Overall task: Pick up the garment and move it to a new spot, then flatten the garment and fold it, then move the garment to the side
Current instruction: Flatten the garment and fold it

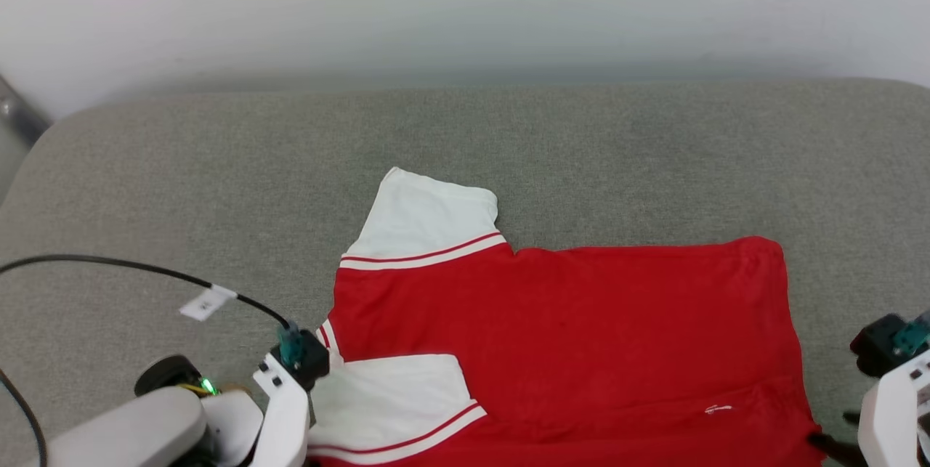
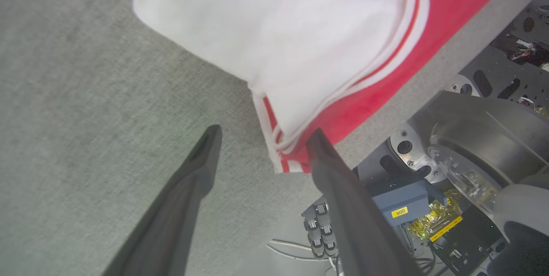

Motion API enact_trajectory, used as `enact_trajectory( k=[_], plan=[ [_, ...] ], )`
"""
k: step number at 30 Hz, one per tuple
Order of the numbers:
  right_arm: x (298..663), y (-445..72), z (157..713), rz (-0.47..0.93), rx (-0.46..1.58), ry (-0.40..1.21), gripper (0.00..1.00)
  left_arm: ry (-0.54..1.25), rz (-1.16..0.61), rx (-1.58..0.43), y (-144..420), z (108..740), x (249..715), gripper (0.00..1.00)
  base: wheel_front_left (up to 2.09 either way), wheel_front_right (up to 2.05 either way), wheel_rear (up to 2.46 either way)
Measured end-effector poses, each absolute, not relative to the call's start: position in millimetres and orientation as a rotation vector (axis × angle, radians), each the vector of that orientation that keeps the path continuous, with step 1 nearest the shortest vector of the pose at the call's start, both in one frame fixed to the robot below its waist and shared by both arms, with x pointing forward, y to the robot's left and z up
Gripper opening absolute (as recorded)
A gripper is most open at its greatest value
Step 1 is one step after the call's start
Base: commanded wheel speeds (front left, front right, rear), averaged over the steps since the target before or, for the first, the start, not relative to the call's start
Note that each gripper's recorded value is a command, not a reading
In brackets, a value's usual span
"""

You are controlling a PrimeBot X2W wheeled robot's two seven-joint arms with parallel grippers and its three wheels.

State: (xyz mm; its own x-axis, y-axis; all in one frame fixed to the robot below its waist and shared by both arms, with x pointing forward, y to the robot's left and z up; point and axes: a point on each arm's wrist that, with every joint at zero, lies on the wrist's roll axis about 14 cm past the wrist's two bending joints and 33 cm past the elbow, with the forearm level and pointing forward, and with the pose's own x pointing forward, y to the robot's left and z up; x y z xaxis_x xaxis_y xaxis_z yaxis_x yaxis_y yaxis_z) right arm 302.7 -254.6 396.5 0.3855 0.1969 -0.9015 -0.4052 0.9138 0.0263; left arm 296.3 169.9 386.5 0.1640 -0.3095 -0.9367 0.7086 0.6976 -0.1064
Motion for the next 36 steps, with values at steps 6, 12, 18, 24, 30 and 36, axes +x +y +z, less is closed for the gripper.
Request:
enact_trajectory(
  k=[6, 12, 18, 24, 30, 36],
  plan=[
    [348, -249, 449, 0.354, -0.217, 0.771, 1.00, 0.909, -0.706, 0.432, 168, 443, 348, 1.00, 0.00, 0.00, 0.00],
    [388, -244, 510, 0.291, -0.172, 0.381, 1.00, 0.579, -0.639, 0.471, 160, 500, 403, 1.00, 0.00, 0.00, 0.00],
    [404, -241, 560, 0.208, -0.094, 0.038, 1.00, 0.347, -0.564, 0.481, 153, 546, 459, 1.00, 0.00, 0.00, 0.00],
    [401, -237, 577, 0.120, -0.011, -0.159, 1.00, 0.253, -0.521, 0.470, 148, 568, 511, 1.00, 0.00, 0.00, 0.00],
    [398, -235, 567, 0.038, 0.056, -0.208, 1.00, 0.307, -0.503, 0.420, 140, 562, 560, 1.00, 0.00, 0.00, 0.00],
    [403, -227, 538, 0.027, 0.062, -0.136, 1.00, 0.548, -0.513, 0.380, 133, 519, 591, 1.00, 0.00, 0.00, 0.00]
  ],
)
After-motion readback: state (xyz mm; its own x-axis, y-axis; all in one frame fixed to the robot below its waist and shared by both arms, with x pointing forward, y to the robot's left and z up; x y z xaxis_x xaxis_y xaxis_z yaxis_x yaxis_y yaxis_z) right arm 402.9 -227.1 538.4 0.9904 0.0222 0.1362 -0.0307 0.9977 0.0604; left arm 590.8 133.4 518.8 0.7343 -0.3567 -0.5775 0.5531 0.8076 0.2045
